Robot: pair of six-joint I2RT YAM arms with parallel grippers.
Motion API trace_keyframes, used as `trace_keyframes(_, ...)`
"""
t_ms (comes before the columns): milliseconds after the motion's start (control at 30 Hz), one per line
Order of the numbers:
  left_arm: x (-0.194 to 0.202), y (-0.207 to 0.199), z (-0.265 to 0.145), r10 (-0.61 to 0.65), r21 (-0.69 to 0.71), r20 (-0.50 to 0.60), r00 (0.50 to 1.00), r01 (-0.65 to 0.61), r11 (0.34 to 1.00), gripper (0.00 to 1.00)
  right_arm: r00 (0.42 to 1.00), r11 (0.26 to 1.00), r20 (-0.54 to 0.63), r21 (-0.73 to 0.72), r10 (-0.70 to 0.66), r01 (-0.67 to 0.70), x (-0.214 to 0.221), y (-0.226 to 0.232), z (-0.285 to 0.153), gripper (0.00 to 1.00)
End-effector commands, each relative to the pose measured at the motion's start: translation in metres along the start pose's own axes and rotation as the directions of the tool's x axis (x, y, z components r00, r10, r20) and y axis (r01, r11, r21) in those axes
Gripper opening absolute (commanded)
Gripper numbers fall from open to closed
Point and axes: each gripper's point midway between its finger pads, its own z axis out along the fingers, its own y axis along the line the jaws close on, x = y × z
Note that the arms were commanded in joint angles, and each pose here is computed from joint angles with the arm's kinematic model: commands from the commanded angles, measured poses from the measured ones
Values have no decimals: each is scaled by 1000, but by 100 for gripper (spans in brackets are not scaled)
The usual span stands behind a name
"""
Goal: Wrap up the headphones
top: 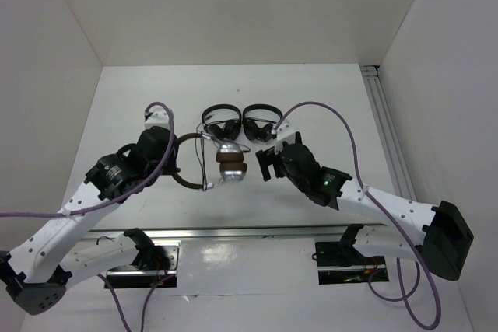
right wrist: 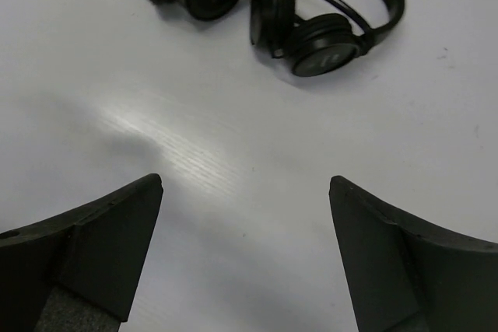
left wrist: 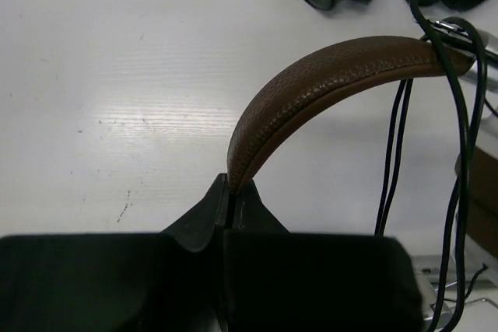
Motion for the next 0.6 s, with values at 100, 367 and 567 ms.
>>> trace_keyframes(100,-4,14,25,-219,-6,-2,976,219,976,0,981,979,91,98,171,-179,-20,-29,-18,95)
trace_keyframes(367,36,65,54,-469,-247,-10,883,452,857,0,967,975,121,-20,224,-223,-32,-16,-39,99)
trace_keyframes(567,80,103,67,-621,-405,44,783,582,705,0,971,975,94,-67,220,-214,-23,-8,-41,99)
